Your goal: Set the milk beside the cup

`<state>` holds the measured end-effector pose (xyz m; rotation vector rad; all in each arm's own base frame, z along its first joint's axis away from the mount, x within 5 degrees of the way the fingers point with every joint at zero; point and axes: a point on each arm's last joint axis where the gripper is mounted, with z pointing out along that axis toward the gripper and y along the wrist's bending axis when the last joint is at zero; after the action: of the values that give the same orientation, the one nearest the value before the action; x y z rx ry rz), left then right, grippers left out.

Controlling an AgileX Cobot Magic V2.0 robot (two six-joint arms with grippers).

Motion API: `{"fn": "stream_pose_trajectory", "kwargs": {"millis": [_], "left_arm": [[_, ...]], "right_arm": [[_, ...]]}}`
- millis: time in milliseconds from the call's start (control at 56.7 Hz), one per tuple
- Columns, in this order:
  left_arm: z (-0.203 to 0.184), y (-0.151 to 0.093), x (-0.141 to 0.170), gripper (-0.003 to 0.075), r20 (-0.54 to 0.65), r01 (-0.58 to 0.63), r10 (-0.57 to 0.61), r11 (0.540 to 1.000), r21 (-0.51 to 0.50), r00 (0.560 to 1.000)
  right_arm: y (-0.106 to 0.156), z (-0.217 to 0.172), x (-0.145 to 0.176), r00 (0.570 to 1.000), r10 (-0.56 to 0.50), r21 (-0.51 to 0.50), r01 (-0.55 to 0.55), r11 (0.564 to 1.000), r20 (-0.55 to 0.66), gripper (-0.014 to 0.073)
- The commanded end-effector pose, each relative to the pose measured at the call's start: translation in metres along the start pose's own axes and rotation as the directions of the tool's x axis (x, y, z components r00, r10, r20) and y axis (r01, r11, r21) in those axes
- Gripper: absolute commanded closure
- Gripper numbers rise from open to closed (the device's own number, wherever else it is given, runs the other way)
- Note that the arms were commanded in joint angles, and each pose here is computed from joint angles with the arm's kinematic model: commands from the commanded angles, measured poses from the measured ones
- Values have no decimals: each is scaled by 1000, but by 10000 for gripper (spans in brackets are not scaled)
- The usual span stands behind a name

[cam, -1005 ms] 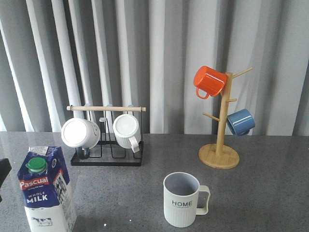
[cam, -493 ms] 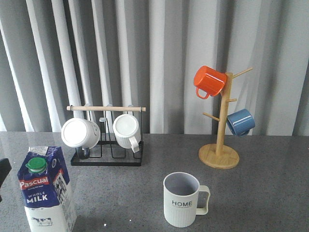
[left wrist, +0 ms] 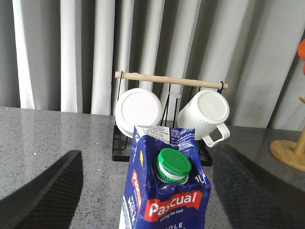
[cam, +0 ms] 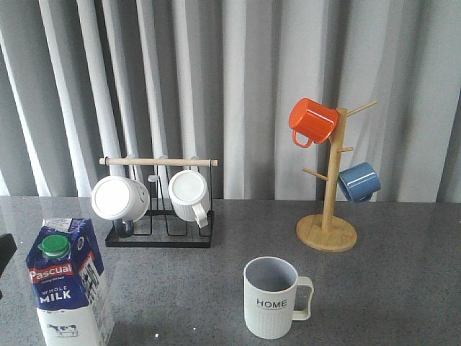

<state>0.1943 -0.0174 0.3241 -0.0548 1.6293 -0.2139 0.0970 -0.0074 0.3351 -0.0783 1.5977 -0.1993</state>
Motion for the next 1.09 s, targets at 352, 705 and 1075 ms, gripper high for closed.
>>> {"fn": "stream_pose_trajectory", "kwargs": {"millis": [352,705,1075], "left_arm": [[-2,-5,-20,175,112,20,-24,999,35,993],[12,-6,-7,-5,44,-131,129,990,48,991],[26,-4,6,46,-2,-27,27,998,56,1000]], "right_arm": [[-2,-1,-15,996,-12,6,12,1000,91,601],[-2,-1,-15,996,-12,6,12,1000,91,601],[-2,-1,-15,996,-12,6,12,1000,91,601]]}}
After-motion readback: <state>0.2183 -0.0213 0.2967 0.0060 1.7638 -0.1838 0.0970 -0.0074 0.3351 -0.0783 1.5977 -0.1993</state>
